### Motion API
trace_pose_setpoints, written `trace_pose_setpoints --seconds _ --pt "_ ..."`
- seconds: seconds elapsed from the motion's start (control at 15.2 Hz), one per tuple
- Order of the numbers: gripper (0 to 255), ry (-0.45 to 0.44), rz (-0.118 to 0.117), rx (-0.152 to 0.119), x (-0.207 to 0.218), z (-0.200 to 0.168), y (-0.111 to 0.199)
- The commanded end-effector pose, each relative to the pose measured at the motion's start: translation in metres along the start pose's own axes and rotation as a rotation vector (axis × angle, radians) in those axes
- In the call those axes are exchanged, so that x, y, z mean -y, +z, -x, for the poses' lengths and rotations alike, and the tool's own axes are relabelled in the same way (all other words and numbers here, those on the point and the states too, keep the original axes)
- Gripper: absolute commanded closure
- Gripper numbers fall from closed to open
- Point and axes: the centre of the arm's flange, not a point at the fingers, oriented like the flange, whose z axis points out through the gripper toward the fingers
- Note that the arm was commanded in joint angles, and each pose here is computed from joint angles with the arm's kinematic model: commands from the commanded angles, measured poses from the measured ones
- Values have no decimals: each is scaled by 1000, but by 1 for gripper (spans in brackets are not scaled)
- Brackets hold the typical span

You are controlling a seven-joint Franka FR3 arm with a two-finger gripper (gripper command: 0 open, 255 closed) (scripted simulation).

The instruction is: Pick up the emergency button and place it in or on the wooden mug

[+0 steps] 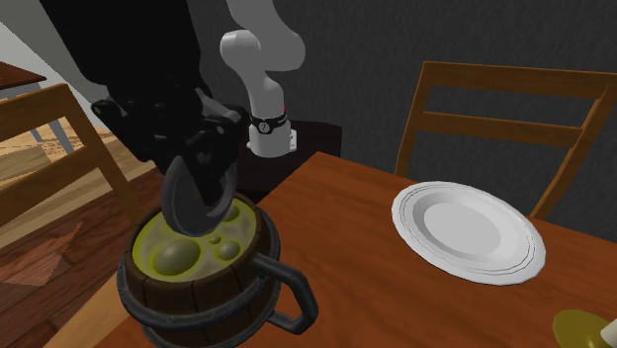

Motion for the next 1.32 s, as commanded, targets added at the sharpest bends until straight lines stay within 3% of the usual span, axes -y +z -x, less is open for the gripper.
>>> trace_pose_setpoints --seconds 0.0,0.2,0.26,0.59,0.86,1.25 --pt "255 0 0 0 0 0 0" --pt "255 0 0 0 0 0 0" --pt "0 0 0 0 0 0 0" --pt "0 0 0 0 0 0 0" --pt "0 0 0 0 0 0 -50" --pt "0 0 0 0 0 0 -50"
